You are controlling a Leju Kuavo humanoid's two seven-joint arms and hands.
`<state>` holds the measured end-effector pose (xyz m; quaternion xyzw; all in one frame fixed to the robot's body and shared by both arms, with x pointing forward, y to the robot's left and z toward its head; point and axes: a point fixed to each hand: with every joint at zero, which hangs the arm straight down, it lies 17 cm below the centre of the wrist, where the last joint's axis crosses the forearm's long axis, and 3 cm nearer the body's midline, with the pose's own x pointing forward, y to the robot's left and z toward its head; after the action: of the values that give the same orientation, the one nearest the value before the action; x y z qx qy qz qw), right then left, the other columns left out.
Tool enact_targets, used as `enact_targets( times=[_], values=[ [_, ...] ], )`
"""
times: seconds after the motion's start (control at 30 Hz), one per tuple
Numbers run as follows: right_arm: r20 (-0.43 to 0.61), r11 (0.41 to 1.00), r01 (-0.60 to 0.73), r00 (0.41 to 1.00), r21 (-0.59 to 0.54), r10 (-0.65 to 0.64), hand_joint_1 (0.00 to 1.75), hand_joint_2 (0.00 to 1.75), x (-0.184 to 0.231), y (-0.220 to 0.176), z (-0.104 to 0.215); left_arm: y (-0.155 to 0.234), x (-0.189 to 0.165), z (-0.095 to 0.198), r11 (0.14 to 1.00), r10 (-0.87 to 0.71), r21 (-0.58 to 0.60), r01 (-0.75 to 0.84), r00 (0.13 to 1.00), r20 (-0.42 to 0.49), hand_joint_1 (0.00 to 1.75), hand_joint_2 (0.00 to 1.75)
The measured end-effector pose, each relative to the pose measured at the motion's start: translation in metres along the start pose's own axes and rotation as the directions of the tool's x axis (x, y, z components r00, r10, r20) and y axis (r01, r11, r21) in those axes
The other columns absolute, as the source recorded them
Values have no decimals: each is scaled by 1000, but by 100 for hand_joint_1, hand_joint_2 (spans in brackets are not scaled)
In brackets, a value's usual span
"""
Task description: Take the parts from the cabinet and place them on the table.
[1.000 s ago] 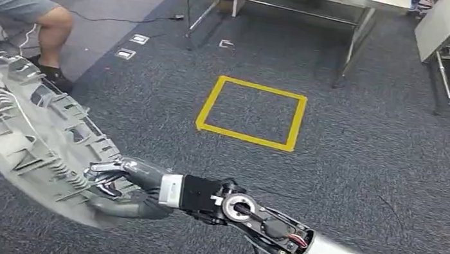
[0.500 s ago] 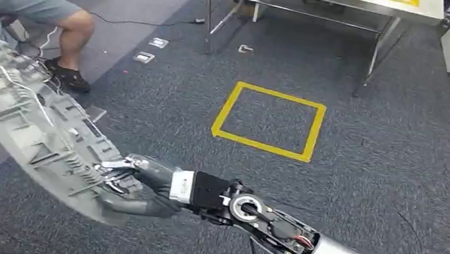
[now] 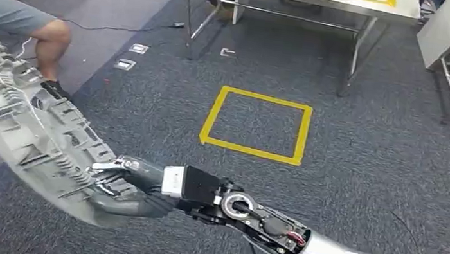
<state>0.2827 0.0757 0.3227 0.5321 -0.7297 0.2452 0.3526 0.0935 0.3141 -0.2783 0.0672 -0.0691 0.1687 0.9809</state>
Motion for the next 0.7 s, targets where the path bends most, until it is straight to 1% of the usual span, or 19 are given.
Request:
enact_targets(
  times=[0.53,0.7],
  values=[
    [-21,999,-44,999,-32,43,175,175,-6,-7,2,-2,0,0,1000,1,-4,-1,1000,0,0,175],
    [-8,999,-17,1000,-44,17,175,175,-2,-9,1,-3,2,0,1000,1,-5,-1,1000,3,0,175]
  ],
)
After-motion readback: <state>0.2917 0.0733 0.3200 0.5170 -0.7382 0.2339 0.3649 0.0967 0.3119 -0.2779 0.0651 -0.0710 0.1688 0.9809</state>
